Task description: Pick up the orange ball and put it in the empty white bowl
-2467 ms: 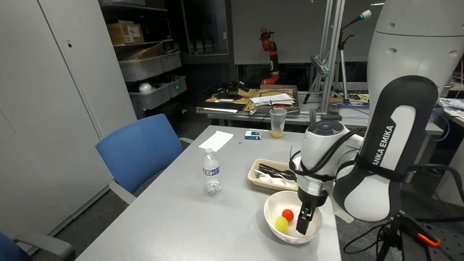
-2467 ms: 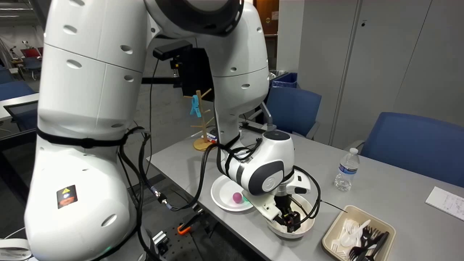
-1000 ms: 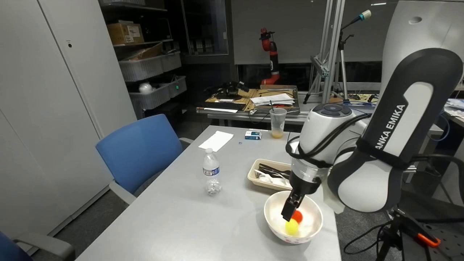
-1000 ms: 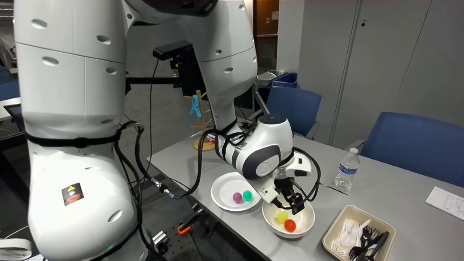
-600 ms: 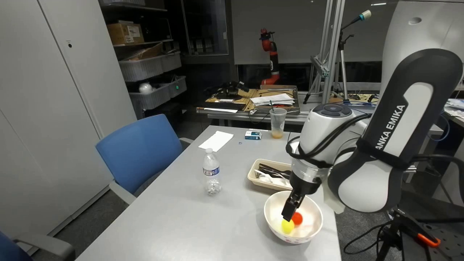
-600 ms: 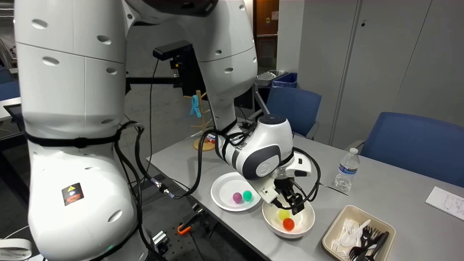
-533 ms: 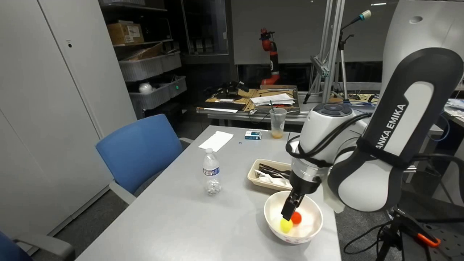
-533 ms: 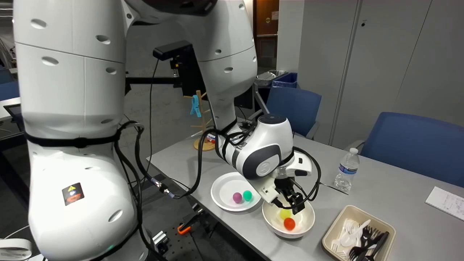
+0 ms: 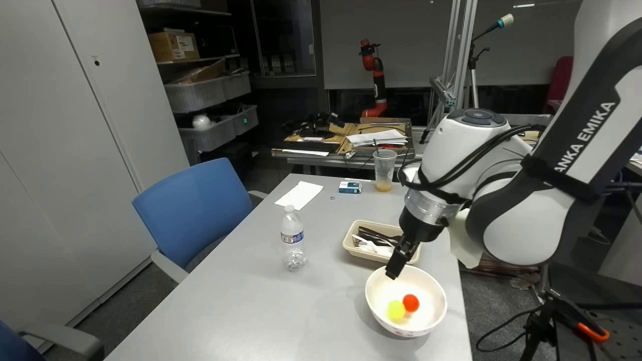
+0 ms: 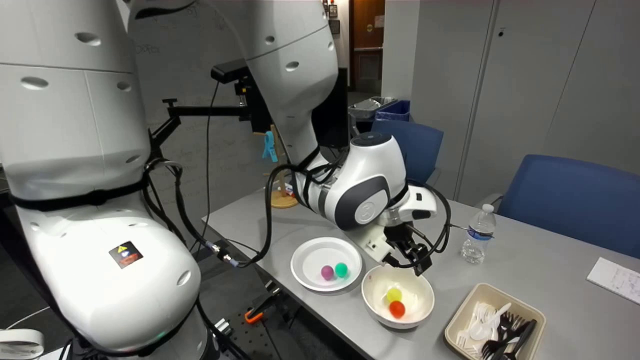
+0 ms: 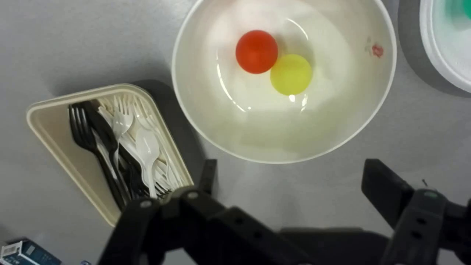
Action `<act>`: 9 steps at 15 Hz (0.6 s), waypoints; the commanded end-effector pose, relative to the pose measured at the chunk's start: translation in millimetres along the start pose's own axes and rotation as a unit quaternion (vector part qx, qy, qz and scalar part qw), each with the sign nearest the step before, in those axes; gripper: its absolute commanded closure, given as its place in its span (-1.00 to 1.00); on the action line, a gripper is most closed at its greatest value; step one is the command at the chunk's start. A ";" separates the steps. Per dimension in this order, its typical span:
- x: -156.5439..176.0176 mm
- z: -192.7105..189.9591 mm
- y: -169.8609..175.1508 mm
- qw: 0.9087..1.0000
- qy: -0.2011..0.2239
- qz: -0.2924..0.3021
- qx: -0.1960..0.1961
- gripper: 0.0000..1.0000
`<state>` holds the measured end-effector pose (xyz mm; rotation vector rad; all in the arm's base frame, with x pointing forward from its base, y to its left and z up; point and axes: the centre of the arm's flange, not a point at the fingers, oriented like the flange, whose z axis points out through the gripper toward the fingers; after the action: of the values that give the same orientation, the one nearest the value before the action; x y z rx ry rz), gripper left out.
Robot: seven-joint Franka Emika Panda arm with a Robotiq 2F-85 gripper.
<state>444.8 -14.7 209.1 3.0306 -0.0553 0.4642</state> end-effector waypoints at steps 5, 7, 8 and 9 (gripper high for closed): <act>15.2 -65.2 -8.7 0.998 -0.010 -0.056 -0.004 -1.00; 23.4 -72.6 -7.8 0.998 -0.010 -0.056 -0.002 -1.00; 25.4 -76.1 -8.3 0.998 -0.011 -0.054 0.002 -1.00; 26.9 -78.6 -8.2 0.999 -0.014 -0.050 0.005 -1.00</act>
<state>453.8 -9.5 263.6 3.0118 0.1155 0.4291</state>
